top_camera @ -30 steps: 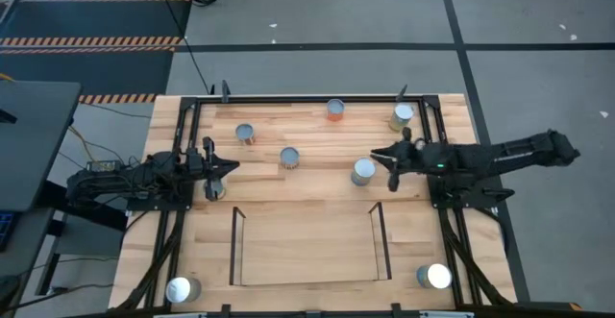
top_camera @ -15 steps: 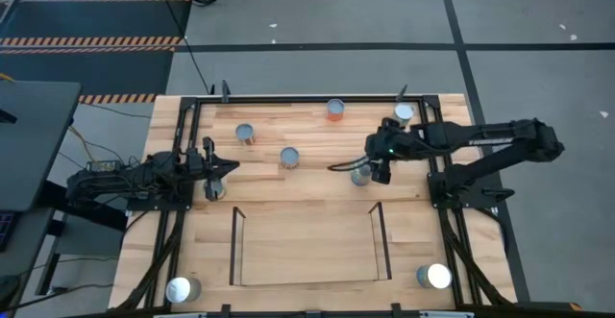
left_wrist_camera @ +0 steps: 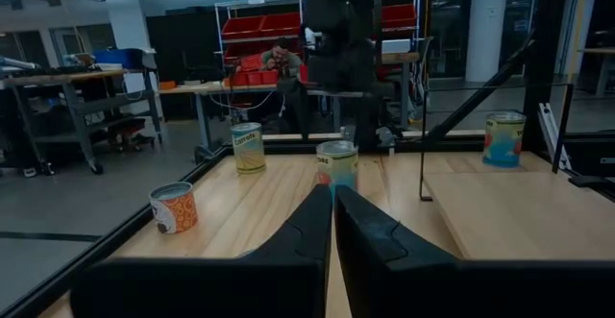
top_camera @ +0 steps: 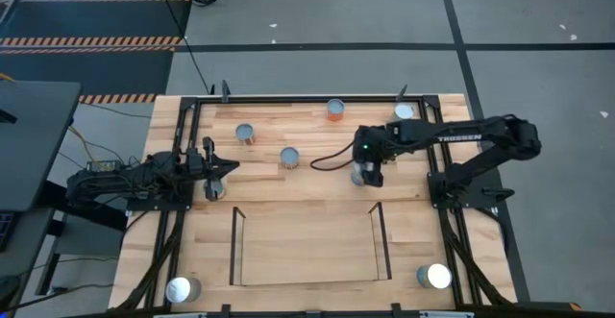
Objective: Pick and place cans onto a shelf
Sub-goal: Put the top canned tomatoes on the shelf
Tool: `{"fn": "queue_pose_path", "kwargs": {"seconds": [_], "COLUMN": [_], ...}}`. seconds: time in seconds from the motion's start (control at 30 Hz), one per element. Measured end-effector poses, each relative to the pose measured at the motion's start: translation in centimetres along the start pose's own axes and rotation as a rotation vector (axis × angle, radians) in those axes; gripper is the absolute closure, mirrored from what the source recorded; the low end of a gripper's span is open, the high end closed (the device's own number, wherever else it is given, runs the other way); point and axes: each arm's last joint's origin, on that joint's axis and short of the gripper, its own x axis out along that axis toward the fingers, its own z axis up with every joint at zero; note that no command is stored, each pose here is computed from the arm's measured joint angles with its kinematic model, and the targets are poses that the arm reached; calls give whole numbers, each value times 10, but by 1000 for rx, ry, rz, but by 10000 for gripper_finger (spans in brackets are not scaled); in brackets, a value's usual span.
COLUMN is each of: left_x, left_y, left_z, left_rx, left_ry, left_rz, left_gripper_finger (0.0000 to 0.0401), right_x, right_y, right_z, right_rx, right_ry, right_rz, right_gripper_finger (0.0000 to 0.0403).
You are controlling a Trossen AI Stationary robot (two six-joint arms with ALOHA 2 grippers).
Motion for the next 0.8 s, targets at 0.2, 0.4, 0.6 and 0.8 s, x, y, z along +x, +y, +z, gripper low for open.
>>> {"fn": "queue_pose_path", "kwargs": {"seconds": [0.2,0.4,0.6,0.8], "left_x": [0,0,0,0], "left_y": [0,0,0,0], "left_z": [0,0,0,0], "left_rx": [0,0,0,0], "left_ry": [0,0,0,0], "left_rz": [0,0,0,0], "left_gripper_finger": [376,376,376,376], "right_x": [2,1,-9,-1], "right_y": [-2,-4,-4,-4], "right_z": [0,-1,-2,-5], "right_rx": [10,8,7,-4], "right_ry": [7,7,-33,2], "right_rz": [42,55,66,93], "right_gripper_finger": [4,4,4,4]}}
